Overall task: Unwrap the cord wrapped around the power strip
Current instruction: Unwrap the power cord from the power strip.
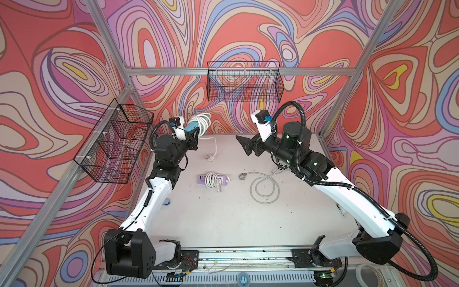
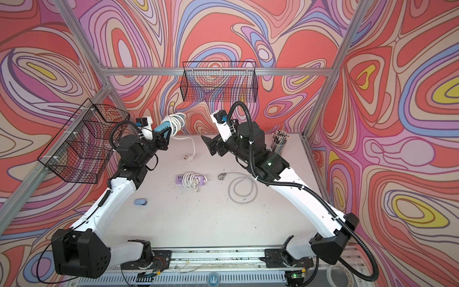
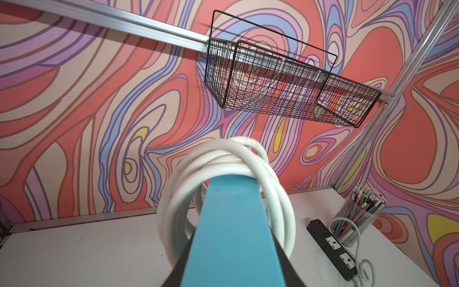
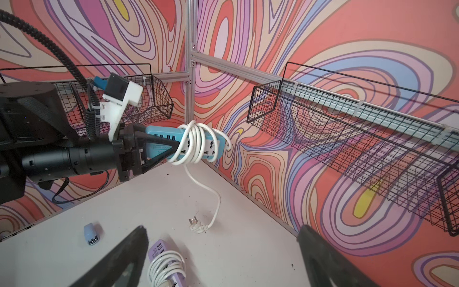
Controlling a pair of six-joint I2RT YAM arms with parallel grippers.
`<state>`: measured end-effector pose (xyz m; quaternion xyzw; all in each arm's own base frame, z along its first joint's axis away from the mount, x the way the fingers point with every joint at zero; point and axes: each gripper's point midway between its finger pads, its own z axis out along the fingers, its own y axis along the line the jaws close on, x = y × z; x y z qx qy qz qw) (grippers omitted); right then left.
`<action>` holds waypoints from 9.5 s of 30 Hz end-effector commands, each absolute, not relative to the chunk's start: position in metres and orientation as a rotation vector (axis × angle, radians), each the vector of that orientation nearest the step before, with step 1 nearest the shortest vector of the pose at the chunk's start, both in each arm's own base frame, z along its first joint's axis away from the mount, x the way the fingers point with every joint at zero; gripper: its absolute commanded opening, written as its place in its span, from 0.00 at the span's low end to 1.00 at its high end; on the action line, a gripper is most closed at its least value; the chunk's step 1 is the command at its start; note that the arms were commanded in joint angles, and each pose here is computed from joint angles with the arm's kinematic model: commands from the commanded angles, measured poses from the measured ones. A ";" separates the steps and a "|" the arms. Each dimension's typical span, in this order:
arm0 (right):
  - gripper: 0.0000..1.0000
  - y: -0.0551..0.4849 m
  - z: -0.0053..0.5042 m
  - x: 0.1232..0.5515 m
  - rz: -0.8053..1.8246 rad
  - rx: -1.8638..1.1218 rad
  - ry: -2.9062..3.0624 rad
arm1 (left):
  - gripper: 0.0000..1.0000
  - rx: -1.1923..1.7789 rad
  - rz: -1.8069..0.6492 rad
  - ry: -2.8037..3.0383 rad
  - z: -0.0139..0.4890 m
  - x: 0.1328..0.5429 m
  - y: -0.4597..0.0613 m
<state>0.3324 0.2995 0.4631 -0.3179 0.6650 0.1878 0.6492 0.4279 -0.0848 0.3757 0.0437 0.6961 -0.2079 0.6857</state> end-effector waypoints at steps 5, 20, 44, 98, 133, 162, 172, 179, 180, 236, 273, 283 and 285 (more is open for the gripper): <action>0.98 0.291 0.459 0.338 0.464 -0.713 1.517 | 0.00 0.227 -0.569 1.295 0.458 0.394 -0.104; 0.98 0.266 0.422 0.349 0.625 -0.879 1.527 | 0.00 0.492 -0.843 1.216 0.488 0.357 -0.150; 0.98 0.302 0.402 0.342 0.831 -1.078 1.312 | 0.00 0.671 -1.066 1.131 0.516 0.317 -0.177; 0.00 0.255 0.476 0.422 0.694 -0.825 1.318 | 0.00 0.837 -1.239 1.221 0.480 0.313 -0.231; 0.00 0.249 0.323 0.335 1.052 -0.848 1.709 | 0.00 0.578 -0.913 1.185 0.492 0.335 -0.182; 0.00 0.304 0.233 0.457 0.976 -0.693 1.910 | 0.00 0.704 -1.255 1.105 0.505 0.310 -0.217; 0.00 0.252 0.347 0.515 0.856 -0.612 1.718 | 0.00 0.795 -1.321 1.177 0.481 0.308 -0.251; 0.00 0.204 0.453 0.502 0.752 -0.582 1.558 | 0.00 0.800 -1.338 1.220 0.467 0.316 -0.258; 0.00 0.199 0.464 0.497 0.748 -0.579 1.538 | 0.00 0.801 -1.337 1.228 0.464 0.317 -0.259; 0.00 0.005 0.157 0.384 0.153 0.317 2.237 | 0.00 0.331 -0.648 1.124 0.495 0.348 -0.127; 0.77 -0.015 0.130 0.393 0.394 0.482 2.338 | 0.00 0.439 -0.769 1.203 0.458 0.366 -0.171; 0.98 0.013 0.282 0.386 0.481 0.201 2.053 | 0.00 0.467 -0.806 1.214 0.456 0.366 -0.179; 0.98 0.035 0.306 0.387 0.576 0.102 1.964 | 0.00 0.483 -0.822 1.211 0.458 0.363 -0.183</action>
